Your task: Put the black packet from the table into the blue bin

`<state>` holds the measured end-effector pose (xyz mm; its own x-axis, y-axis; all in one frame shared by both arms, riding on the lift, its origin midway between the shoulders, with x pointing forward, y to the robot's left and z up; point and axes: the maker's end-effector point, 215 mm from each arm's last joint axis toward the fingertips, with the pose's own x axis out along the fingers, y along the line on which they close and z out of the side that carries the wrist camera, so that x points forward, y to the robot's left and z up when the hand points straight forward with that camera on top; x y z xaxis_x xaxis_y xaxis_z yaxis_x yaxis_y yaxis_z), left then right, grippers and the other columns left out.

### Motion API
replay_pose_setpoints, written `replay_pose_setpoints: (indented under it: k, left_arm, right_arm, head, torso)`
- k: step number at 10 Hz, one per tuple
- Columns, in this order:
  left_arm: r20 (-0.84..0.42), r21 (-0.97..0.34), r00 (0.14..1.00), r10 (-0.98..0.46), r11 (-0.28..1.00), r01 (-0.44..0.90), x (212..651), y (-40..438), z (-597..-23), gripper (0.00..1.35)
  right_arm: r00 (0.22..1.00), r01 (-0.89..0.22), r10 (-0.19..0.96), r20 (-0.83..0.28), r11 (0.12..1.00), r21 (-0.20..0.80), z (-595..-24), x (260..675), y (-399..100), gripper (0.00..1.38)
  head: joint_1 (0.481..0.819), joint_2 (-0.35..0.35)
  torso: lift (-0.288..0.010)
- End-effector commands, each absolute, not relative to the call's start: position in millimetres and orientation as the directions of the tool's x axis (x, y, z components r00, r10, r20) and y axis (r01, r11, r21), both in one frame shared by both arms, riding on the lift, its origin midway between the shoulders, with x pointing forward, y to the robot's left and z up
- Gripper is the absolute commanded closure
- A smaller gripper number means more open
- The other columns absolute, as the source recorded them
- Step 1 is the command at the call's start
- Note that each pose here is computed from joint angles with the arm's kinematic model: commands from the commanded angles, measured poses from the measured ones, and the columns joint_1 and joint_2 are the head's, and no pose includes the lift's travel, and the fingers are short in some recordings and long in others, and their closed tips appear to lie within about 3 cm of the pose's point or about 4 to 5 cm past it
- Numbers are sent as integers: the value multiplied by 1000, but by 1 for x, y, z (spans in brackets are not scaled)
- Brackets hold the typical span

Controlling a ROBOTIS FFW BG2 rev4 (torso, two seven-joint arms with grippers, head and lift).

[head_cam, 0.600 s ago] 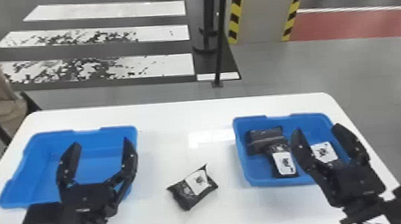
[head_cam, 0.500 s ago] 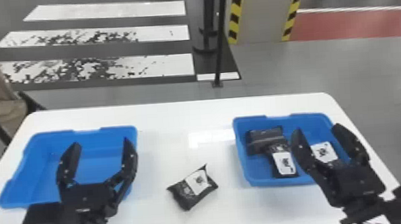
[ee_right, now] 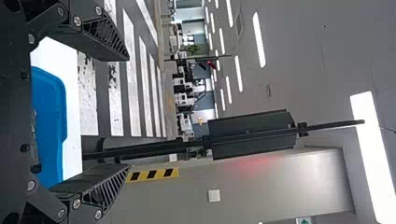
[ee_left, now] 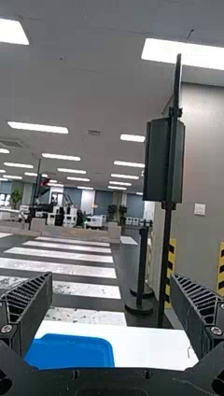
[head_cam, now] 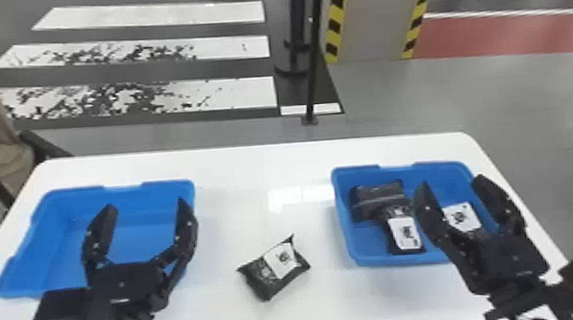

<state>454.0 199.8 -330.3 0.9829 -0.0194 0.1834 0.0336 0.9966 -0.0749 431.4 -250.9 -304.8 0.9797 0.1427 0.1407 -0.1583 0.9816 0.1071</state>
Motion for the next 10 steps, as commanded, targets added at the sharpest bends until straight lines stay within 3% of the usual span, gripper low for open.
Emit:
replay_pose_setpoints:
  k: [1,3,5,10]
  left_arm:
    - [180,-76,983,-19,997,33,454,200,-331,94]
    - [173,-76,985,-26,996,40,455,197,-333,94]
    - [164,-76,986,-29,996,42,456,196,-336,93]
    - [158,-79,987,-31,996,44,457,195,-337,91]
  right_arm:
    - [974,-211,201,101,972,104,-305,435,-229,219]
    - [919,-383,392,-43,914,133,-334,451,-159,219]
    - [820,-511,537,-199,843,166,-378,459,-107,213]
    - [593,-692,680,-431,704,158,-443,443,-11,211]
  head:
    - [695,-66]
    - [695,-27]
    - [695,64]
    - [695,193]
  torso:
    - [-110]
    - [-110]
    - [-110]
    - [-110]
